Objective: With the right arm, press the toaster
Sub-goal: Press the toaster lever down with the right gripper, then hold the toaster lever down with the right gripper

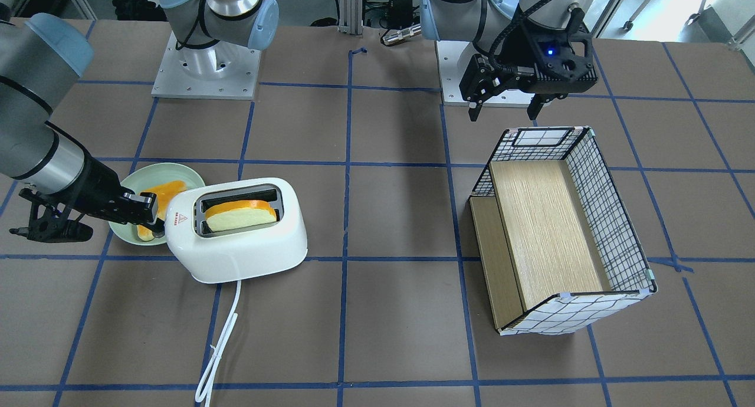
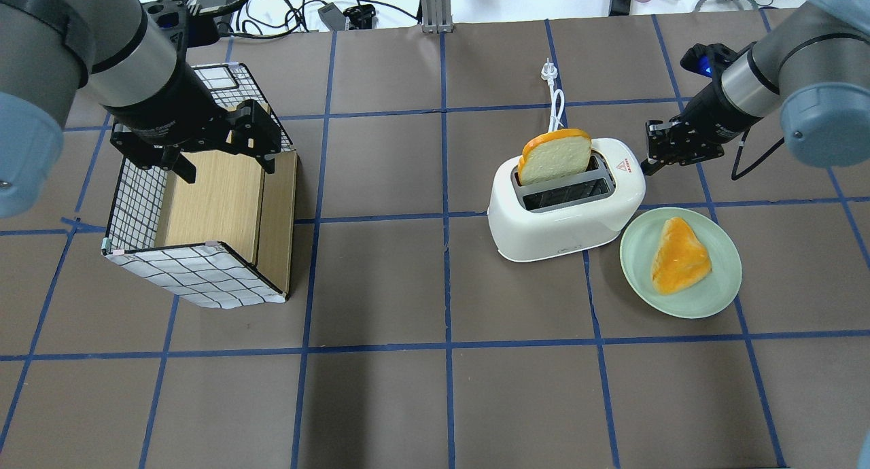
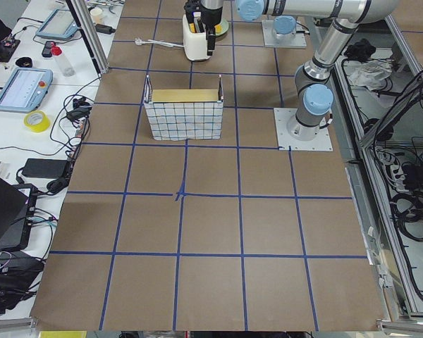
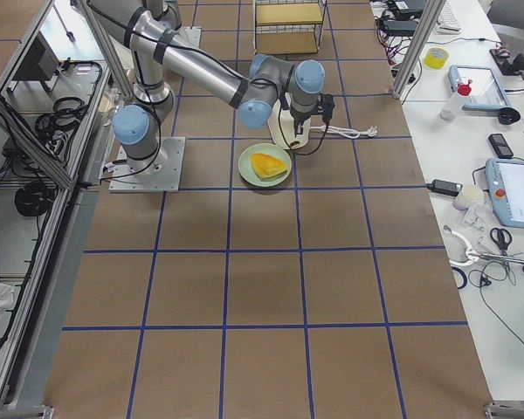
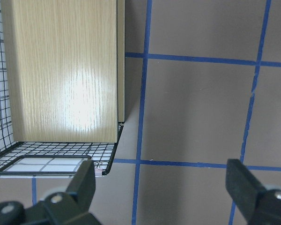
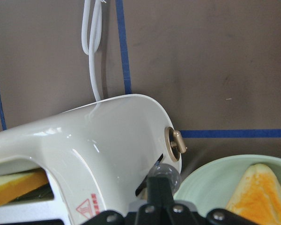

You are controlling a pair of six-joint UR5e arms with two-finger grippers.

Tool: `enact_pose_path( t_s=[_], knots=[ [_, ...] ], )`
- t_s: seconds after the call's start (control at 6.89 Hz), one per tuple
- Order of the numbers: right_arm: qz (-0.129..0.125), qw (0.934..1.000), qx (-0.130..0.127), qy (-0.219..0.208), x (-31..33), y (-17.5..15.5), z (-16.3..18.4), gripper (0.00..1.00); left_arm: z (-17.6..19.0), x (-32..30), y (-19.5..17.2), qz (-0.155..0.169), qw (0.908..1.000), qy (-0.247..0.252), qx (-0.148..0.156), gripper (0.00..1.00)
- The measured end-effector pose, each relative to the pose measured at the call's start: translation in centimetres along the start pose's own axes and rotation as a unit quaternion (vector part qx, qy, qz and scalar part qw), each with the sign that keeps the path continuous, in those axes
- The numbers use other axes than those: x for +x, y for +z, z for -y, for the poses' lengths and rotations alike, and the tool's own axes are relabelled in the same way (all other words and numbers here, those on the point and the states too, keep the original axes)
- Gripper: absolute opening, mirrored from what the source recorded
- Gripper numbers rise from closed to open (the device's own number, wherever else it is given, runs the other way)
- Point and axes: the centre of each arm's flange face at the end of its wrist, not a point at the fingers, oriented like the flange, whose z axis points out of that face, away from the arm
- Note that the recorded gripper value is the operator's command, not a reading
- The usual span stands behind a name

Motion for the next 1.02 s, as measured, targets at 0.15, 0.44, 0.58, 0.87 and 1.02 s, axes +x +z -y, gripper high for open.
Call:
enact_pose_path(
  t_s=[0.15, 0.44, 0.58, 0.87, 1.02],
  knots=[
    [0.001, 1.0, -0.002, 0.0, 0.1, 0.3, 0.0, 0.0, 0.0, 0.0, 0.0, 0.0, 1.0, 0.0, 0.0, 1.0],
    [0.001, 1.0, -0.003, -0.001, 0.4, 0.9, 0.3, 0.0, 0.0, 0.0, 0.0, 0.0, 1.0, 0.0, 0.0, 1.0],
    [0.001, 1.0, -0.003, -0.001, 0.6, 1.3, 0.5, 0.0, 0.0, 0.0, 0.0, 0.0, 1.0, 0.0, 0.0, 1.0],
    [0.001, 1.0, -0.002, -0.001, 1.0, 2.2, 1.1, 0.0, 0.0, 0.0, 0.0, 0.001, 1.0, 0.0, 0.0, 1.0],
    [0.001, 1.0, -0.003, -0.001, 1.2, 2.5, 1.2, 0.0, 0.0, 0.0, 0.0, 0.0, 1.0, 0.0, 0.0, 1.0]
  ],
)
